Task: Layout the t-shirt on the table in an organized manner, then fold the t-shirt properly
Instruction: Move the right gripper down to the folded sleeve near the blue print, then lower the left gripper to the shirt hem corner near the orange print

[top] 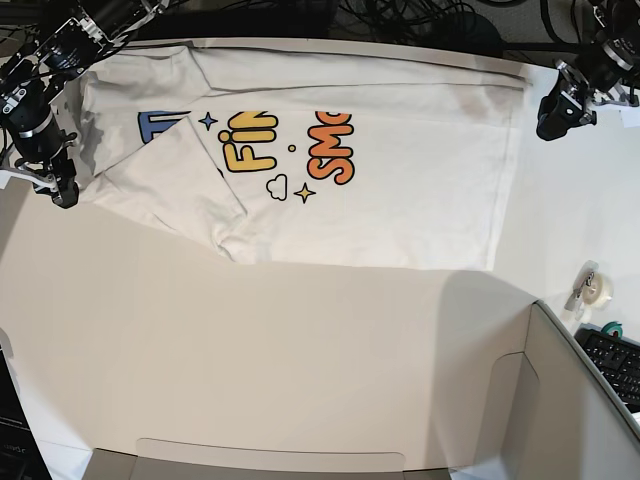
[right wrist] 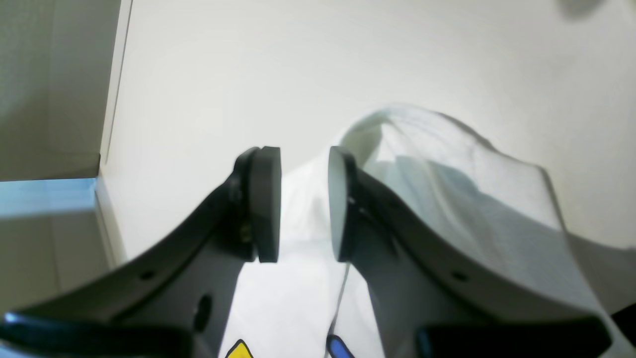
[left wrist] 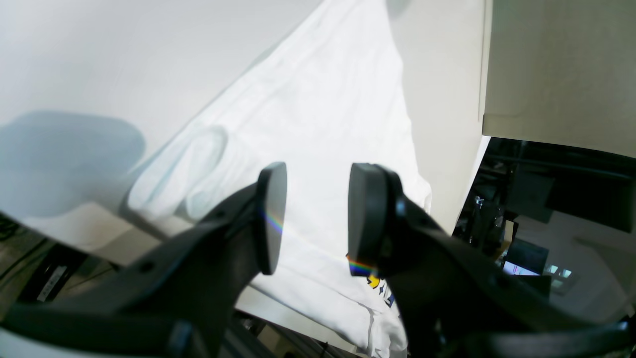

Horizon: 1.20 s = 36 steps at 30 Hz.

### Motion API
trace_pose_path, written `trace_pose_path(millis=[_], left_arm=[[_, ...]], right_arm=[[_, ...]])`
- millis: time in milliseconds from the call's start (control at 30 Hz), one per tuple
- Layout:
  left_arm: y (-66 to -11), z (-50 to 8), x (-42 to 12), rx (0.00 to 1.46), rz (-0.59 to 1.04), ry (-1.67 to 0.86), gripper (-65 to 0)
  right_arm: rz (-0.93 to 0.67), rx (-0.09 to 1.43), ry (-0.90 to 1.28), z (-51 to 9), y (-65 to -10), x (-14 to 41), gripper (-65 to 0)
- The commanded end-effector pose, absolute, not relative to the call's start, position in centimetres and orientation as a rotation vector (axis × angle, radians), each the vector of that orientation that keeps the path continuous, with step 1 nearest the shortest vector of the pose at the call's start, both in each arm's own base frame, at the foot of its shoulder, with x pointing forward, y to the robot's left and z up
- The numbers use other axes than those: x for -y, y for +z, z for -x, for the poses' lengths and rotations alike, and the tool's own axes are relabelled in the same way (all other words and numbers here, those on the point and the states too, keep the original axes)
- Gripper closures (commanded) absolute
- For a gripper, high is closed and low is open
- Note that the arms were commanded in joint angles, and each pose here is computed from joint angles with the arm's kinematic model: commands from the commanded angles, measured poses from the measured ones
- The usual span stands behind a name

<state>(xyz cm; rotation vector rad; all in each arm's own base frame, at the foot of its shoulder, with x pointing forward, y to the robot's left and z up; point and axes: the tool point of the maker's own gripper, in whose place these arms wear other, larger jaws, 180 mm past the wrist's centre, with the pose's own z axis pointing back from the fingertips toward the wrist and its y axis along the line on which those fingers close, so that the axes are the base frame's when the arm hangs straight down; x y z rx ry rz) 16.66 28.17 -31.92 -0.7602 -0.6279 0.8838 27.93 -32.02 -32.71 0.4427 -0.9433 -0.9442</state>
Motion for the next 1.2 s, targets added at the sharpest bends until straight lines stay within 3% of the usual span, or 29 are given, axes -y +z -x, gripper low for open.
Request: trace_pose_path(millis=[0, 1100, 1167], left_arm=[[-30.7, -17.0, -27.8, 0.632, 0.808, 0.869, -21.6], [-30.4, -17.6, -27.8, 0.649, 0.819, 0.862, -21.5], [-30.4, -17.6, -27.8, 0.649, 0.819, 0.862, -21.4]], right_arm=[[-0.445, 0.999, -0.92, -28.8, -31.0, 32.5, -16.0], [-0.557, 0.822, -0.915, -30.3, -36.2, 28.8, -15.9], [-0.562, 0.816, -0.896, -30.6, -36.2, 28.3, -11.0]])
